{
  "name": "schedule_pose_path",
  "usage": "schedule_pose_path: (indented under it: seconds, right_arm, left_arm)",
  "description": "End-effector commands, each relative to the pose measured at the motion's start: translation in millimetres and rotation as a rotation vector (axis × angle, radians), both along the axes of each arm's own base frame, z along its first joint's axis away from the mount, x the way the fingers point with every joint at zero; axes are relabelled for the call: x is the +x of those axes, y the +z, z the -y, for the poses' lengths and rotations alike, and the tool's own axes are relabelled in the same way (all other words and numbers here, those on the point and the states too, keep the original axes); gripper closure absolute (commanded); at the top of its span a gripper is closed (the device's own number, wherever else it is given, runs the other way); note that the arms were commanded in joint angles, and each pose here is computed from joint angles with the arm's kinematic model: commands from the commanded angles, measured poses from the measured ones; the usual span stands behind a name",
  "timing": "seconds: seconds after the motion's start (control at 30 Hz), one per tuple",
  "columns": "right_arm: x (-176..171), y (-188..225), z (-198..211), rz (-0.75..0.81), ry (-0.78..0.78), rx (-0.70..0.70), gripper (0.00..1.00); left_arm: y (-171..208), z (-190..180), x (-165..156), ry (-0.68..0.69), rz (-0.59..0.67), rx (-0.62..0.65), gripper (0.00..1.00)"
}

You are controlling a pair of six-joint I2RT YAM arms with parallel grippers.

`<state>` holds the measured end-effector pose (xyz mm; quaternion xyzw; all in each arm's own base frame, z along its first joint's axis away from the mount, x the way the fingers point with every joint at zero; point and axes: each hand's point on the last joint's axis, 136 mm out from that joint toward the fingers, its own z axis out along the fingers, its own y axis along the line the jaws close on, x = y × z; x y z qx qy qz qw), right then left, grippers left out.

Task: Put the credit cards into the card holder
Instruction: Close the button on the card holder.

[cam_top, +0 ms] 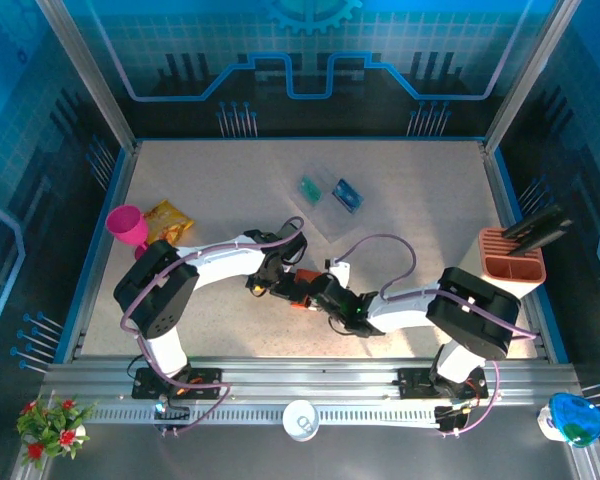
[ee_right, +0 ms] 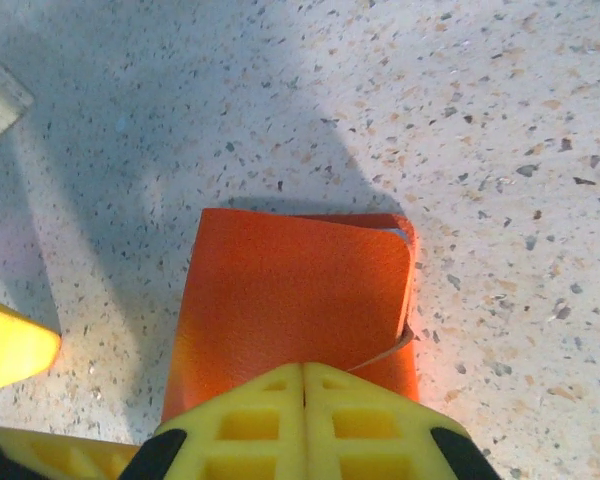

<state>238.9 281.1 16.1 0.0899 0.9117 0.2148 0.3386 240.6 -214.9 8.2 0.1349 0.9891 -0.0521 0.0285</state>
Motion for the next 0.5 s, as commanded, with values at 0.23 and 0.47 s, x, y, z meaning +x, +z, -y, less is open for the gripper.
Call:
schedule_pose_path:
  seconds: [0.23, 0.47]
  right_arm:
    - [-107.2, -91.2, 55.1, -0.509, 0.176, -0.231, 0.86]
    - [-24.0, 4.7, 20.0, -0.347, 0.253, -0.079, 0.43]
  left_arm:
    - [-45.3, -13.2, -30.9, 0.014, -0.154, 0.074, 0.01]
    - [-27.2, 0.7, -12.0, -0.001, -0.096, 0.03, 0.01]
